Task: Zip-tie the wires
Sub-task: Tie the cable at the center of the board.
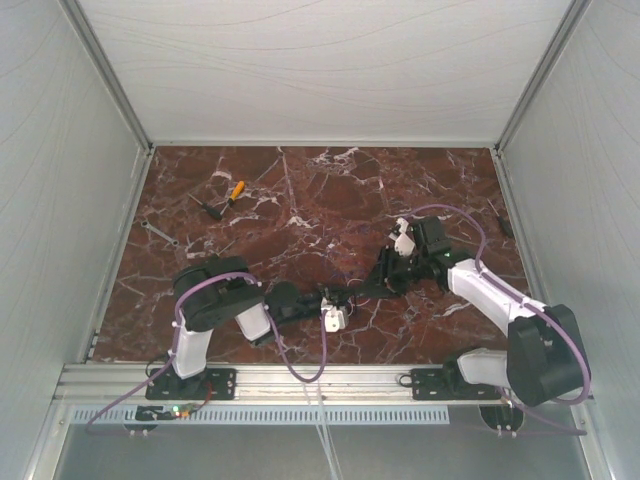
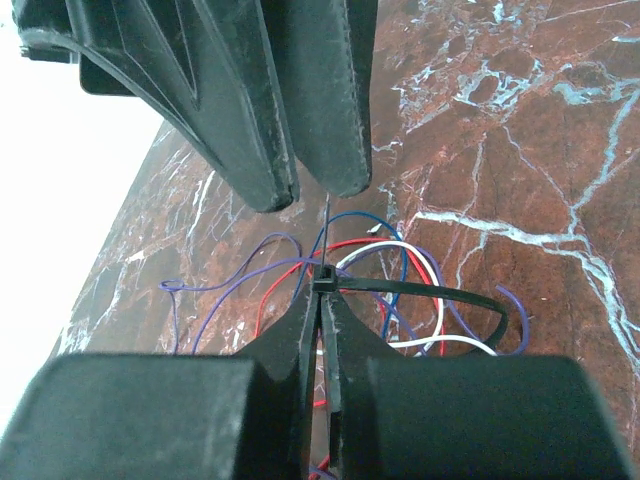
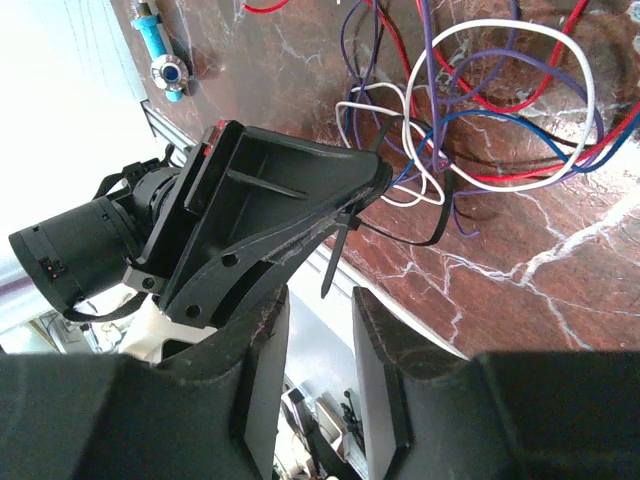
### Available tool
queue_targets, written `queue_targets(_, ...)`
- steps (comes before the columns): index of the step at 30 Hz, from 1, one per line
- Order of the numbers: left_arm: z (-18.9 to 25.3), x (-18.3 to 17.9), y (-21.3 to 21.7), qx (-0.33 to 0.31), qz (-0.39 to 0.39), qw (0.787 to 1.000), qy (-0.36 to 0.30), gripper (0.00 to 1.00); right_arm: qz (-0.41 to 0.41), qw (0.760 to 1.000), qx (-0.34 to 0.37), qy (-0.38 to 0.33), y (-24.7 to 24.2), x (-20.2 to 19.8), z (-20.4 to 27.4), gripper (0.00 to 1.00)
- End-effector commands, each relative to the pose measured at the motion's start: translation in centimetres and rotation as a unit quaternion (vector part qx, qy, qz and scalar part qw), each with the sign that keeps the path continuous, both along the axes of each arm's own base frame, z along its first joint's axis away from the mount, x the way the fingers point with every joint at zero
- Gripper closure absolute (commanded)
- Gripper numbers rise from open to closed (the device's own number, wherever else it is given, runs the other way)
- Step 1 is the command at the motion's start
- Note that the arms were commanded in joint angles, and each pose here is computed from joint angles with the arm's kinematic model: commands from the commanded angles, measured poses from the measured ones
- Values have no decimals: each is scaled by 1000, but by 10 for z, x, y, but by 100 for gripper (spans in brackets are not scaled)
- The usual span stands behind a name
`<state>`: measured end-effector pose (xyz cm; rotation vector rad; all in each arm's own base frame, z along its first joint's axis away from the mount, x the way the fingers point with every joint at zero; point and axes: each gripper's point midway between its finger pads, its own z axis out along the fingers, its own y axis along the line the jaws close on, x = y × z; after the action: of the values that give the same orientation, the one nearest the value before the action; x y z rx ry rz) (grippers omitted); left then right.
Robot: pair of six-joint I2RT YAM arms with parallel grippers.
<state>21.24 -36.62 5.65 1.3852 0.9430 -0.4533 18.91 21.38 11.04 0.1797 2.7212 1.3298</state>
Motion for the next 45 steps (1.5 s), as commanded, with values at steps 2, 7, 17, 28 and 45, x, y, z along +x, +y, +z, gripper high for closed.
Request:
queue_targets(2,76,4,-11,-116,-4,989,-94,100,6,1000,7,-4,10,4,-2,72)
queue_targets(7,77,4,-10,-115,-2,989,-96,100,6,1000,2,2,13,4,-10,80)
queue_targets(17,80,3,-10,-117,-4,988,-100,100,7,1000,-7,9,17,3,-19,89)
queue_targets(28,81,-3,-11,-116,-10,988,-106,100,5,1000,-18,3,16,6,-26,100)
queue_targets(45,81,-16,12,-110,10,990,-90,41,56,997,-5,-52,8,-16,-18,100)
